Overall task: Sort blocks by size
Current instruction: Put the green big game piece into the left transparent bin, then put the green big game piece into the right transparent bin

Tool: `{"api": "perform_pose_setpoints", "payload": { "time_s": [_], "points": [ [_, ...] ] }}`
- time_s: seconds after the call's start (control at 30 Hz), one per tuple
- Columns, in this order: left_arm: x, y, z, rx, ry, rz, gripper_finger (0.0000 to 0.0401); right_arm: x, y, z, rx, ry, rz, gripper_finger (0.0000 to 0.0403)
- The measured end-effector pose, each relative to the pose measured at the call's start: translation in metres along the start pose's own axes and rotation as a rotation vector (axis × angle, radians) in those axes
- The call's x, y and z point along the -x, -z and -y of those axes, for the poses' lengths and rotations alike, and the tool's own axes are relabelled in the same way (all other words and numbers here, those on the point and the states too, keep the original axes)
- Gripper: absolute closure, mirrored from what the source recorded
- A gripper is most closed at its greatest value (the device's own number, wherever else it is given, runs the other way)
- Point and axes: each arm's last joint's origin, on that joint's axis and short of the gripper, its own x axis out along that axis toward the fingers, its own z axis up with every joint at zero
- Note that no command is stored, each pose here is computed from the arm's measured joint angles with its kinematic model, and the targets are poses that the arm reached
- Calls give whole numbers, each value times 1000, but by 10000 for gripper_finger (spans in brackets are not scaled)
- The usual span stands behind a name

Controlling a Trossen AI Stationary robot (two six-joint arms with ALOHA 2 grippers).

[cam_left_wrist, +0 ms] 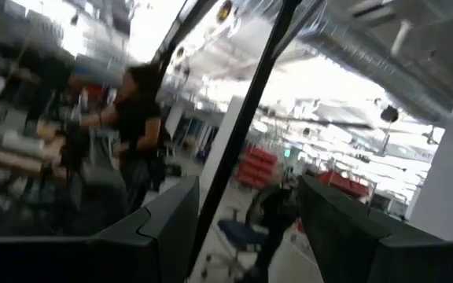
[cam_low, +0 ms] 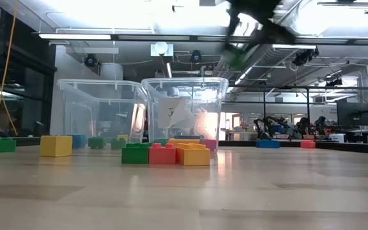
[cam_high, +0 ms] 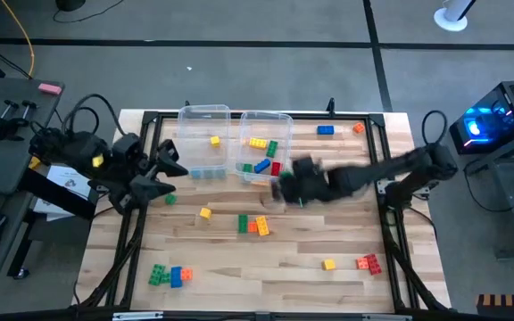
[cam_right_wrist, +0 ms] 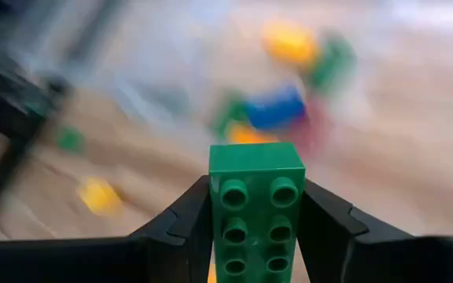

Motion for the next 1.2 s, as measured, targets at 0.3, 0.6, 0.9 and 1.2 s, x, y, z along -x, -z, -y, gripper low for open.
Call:
{"api": "perform_pose_setpoints", "payload": {
  "time_s": [0.3, 0.6, 0.9, 1.2],
  "points": [
    [-9, 28, -3, 76, -54, -194, 199, -60, -96, 14, 19, -72, 47, 267],
    [-31, 60, 1, 89, -77, -298, 199, -105, -81, 10, 36, -84, -41, 185],
    [-43, 74, -3, 111, -102, -320, 199, -51, -119, 12, 50, -247, 80, 70],
    [-66, 93, -31, 162, -175, -352, 199, 32, -135, 20, 102, -395, 195, 67]
  ]
}}
